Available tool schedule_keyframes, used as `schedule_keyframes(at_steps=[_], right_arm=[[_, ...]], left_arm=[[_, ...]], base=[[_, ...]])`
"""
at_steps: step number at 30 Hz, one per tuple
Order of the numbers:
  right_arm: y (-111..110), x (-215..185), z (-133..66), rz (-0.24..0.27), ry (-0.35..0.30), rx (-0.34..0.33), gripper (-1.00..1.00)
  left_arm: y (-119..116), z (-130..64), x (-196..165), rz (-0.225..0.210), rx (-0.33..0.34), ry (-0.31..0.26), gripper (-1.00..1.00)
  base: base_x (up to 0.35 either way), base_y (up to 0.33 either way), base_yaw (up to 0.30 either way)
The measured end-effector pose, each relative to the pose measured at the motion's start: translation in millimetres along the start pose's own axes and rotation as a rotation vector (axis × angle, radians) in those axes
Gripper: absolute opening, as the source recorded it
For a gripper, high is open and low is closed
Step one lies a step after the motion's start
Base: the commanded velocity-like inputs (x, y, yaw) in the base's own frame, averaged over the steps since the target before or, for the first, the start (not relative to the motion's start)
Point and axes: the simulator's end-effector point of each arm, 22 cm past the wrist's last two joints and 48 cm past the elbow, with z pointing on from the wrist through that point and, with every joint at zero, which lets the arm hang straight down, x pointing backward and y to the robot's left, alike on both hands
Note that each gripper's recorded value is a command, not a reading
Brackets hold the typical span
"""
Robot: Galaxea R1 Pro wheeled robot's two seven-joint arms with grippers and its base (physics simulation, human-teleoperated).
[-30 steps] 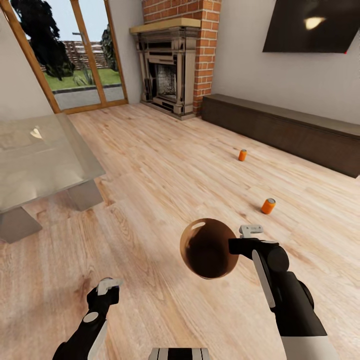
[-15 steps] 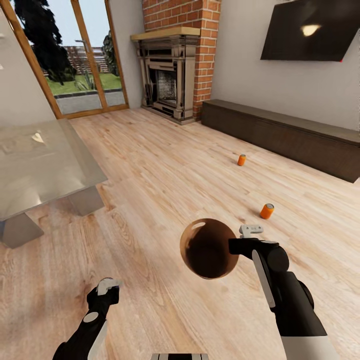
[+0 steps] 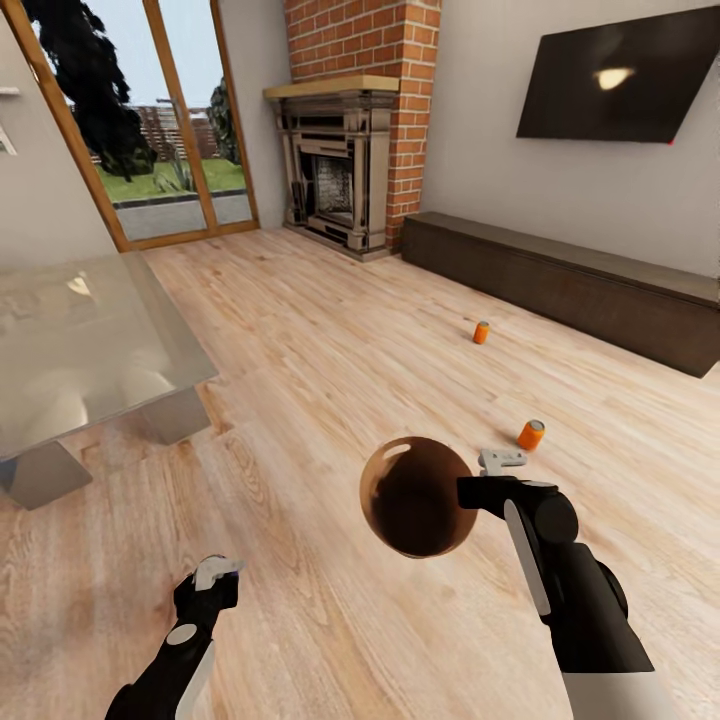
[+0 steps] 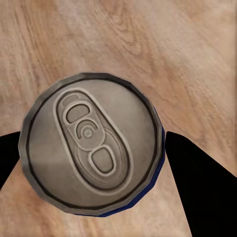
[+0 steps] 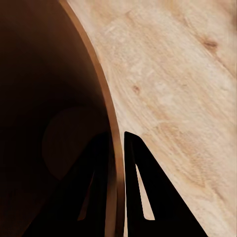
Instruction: Put the three can of soda from the living room inside the tash can in the kitchen.
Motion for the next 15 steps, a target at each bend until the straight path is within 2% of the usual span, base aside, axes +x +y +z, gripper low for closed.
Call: schedule_keyframes(at_steps=[9, 15], right_arm=[[0.7, -21.6, -18.0, -0.001, -0.014, 0.000, -1.00], [0.7, -25.6, -22.0, -0.002, -0.023, 0.001, -1.00]], left_arm=[[1.6, -12.2, -25.0, -0.003, 0.001, -0.014, -1.00], [1.7, -13.7, -30.1, -0.005, 0.001, -0.023, -1.00]], base=[[0.000, 0.000, 0.000], [0.000, 0.000, 0.000]])
